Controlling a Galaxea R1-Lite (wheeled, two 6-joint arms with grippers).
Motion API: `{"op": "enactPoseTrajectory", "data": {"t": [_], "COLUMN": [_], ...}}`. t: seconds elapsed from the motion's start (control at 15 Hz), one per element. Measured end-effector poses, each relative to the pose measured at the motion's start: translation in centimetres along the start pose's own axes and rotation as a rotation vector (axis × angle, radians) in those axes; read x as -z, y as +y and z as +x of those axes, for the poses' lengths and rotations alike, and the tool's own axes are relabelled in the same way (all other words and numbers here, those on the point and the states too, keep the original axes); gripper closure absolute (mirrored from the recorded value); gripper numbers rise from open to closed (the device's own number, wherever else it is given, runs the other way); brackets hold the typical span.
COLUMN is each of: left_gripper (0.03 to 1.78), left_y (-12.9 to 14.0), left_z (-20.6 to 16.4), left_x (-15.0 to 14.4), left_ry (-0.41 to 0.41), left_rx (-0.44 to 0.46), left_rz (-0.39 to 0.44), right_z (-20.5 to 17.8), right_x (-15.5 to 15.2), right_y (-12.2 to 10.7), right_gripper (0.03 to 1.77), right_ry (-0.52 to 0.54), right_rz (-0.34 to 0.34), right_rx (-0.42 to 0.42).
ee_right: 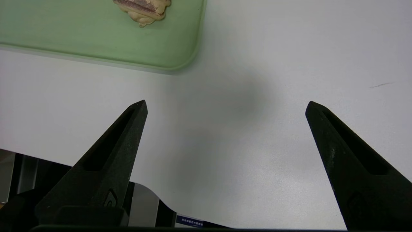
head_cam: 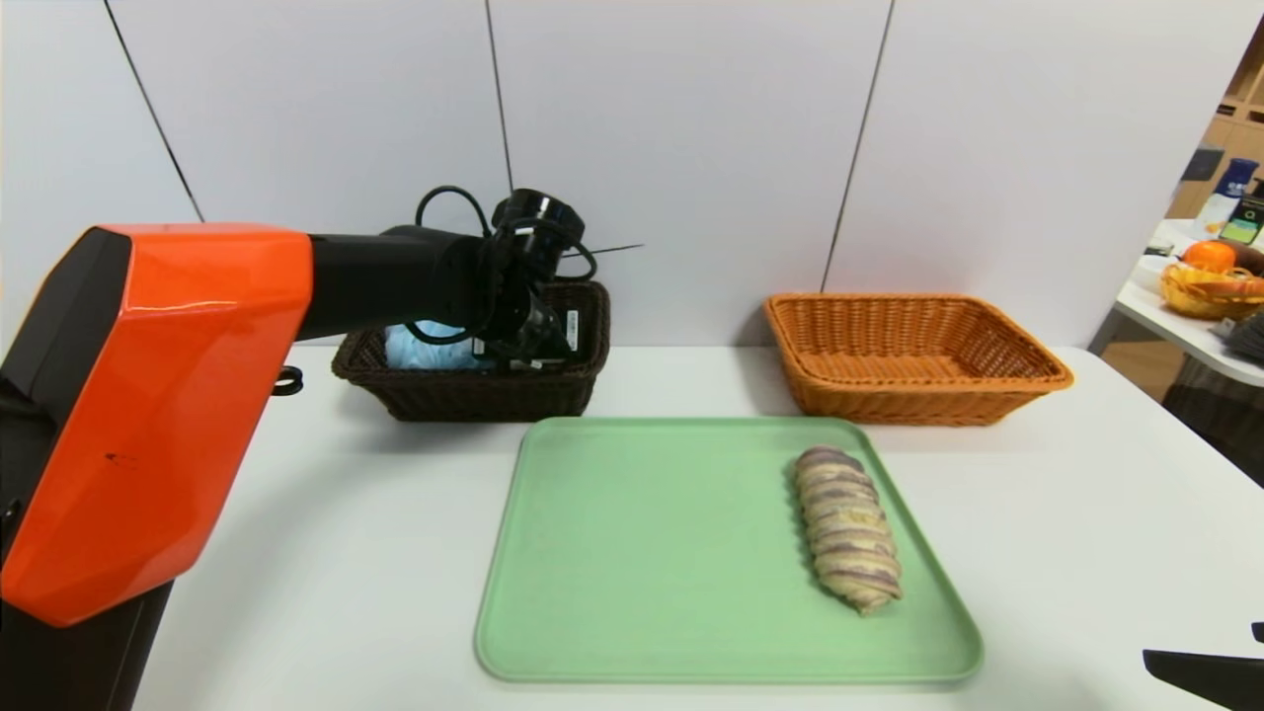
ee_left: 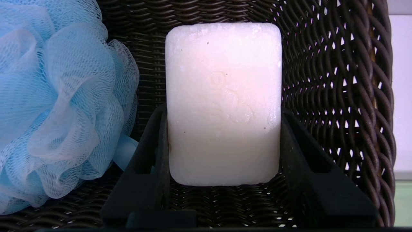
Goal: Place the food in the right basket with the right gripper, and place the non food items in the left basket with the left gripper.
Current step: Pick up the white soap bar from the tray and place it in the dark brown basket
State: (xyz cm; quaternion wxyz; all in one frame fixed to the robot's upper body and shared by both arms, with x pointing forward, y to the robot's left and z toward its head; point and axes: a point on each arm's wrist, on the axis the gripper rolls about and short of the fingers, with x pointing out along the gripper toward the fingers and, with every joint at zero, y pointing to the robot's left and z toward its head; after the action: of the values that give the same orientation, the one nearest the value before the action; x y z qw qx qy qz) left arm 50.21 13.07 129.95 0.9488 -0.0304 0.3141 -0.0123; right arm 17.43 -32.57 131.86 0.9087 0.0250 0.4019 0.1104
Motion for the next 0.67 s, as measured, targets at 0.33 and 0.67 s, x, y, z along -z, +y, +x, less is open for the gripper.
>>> {"op": "enactPoseTrajectory", "data": {"t": [0.33,0.67], "left_gripper": [0.84,0.84], "left_y": [-0.08,-0.06], "left_z": [0.19,0.05], "left_x": [0.04,-0.06], "left_ry": [-0.004,-0.007], "left_rx": [0.005,0.005], "left_rz": [-0.001,0.012], "right_z": [0.02,-0.01], "right_x": [0.01,0.03], "right_y": [0.00,0.01], "right_gripper": [0.10,0.10], "right_ry": [0.000,-0.001], "right_rz": [0.000,-0.001], "right_rx": [0.000,-0.001]}}
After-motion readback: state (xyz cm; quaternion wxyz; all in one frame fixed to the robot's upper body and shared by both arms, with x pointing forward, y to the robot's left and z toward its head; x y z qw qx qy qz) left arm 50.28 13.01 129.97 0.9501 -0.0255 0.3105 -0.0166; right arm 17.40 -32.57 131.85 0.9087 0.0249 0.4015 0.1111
